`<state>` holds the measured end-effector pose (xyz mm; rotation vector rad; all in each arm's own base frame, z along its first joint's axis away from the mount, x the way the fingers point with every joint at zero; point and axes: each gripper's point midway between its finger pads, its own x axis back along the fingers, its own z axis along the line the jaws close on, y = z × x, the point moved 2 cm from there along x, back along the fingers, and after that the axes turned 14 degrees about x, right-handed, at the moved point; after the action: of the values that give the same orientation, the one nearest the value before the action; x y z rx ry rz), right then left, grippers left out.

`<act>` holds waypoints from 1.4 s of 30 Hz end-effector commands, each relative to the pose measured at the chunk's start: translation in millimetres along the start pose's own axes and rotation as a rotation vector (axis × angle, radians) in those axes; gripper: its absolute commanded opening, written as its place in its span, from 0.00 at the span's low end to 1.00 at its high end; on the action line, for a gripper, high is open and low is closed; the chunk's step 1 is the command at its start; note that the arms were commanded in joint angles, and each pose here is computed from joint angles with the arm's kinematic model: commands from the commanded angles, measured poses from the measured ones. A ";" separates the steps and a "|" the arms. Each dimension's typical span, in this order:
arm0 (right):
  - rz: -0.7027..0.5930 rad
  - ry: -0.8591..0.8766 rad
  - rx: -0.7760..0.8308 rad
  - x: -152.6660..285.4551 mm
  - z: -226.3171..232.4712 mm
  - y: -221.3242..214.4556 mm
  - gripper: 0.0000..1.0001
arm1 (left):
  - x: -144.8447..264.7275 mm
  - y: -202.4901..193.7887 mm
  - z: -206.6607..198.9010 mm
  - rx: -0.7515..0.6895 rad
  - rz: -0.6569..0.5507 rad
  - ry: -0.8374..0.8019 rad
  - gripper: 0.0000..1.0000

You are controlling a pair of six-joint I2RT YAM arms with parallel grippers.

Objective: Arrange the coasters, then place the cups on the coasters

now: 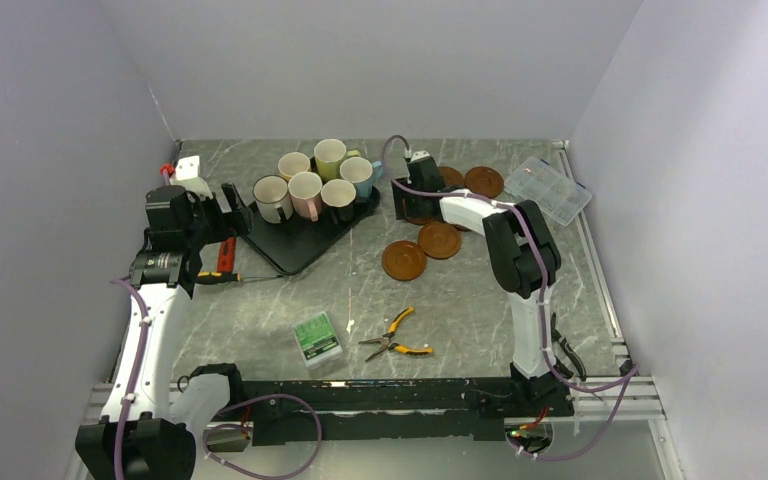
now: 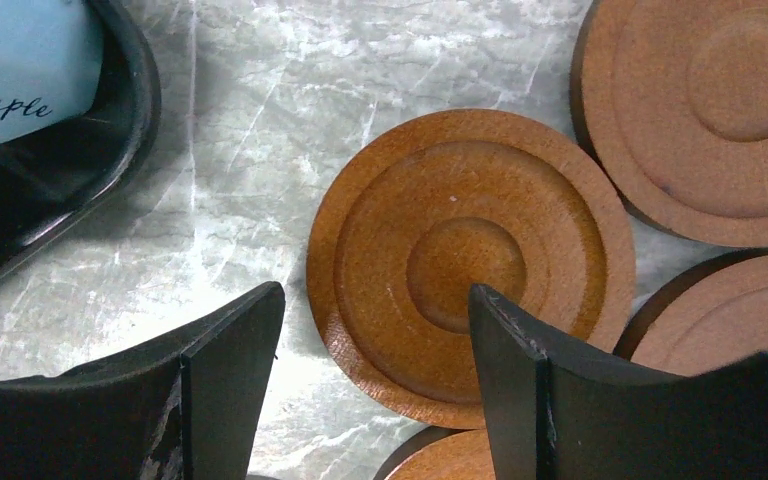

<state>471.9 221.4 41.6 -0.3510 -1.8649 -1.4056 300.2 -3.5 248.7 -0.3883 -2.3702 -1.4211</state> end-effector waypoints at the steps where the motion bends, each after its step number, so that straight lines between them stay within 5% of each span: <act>1: 0.004 0.023 -0.003 -5.2 1.5 -1.1 0.72 | -1.4 4.1 -5.0 -0.005 -0.014 -0.030 0.94; 30: -0.087 0.237 0.097 -23.0 55.1 25.4 0.62 | -3.7 2.3 -2.9 -0.005 -0.005 -0.019 0.94; 42: -0.233 0.168 0.108 45.8 34.3 80.6 0.75 | -5.4 1.2 -1.3 -0.006 0.000 -0.012 0.94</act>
<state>477.2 275.2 51.7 -0.0648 -1.7915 -1.3545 301.8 -4.3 244.4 -0.4056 -2.3626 -1.4114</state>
